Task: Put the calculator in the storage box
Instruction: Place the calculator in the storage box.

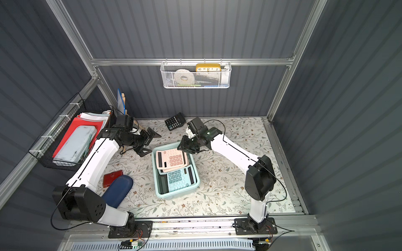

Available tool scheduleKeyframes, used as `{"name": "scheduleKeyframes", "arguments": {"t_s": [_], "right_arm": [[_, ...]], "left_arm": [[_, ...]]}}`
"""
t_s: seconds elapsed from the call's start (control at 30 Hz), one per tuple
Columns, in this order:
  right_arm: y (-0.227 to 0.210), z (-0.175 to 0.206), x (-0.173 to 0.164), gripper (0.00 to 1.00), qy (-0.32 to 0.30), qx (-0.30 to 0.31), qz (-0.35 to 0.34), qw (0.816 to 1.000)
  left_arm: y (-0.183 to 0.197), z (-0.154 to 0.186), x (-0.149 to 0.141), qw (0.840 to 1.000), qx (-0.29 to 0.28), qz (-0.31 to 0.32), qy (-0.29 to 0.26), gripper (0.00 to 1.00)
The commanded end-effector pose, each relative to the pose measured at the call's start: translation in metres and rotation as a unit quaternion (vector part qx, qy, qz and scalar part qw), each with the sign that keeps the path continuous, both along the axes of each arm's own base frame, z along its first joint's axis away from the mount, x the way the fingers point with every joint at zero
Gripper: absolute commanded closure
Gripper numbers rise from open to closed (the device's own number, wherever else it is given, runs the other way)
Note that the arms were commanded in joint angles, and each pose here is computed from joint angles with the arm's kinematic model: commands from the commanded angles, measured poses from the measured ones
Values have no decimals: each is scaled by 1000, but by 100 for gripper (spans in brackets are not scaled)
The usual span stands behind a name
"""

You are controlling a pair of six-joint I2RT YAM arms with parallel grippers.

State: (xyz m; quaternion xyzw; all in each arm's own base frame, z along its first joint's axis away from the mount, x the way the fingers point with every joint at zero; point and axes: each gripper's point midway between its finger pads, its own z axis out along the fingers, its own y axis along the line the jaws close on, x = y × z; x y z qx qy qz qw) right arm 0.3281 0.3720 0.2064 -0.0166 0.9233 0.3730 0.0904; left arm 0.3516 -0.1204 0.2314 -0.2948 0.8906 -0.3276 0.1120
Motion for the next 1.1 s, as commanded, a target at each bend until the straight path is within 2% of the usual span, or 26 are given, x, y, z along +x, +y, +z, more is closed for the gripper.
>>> {"name": "scheduleKeyframes", "arguments": {"t_s": [0.0, 0.3, 0.67, 0.87, 1.07], "right_arm": [[10, -9, -19, 64, 25, -9, 54, 998], [29, -39, -34, 65, 62, -24, 97, 993], [53, -53, -46, 65, 85, -21, 137, 987], [48, -33, -37, 65, 51, -23, 128, 990], [17, 8, -14, 60, 5, -22, 72, 997]], "left_arm": [[8, -12, -3, 1000, 18, 2, 10, 1], [21, -39, -15, 998, 27, 19, 44, 1], [11, -48, -3, 999, -8, 7, 39, 1], [1, -55, 9, 999, -27, -24, 31, 1], [-12, -53, 30, 997, -66, -33, 12, 1]]}}
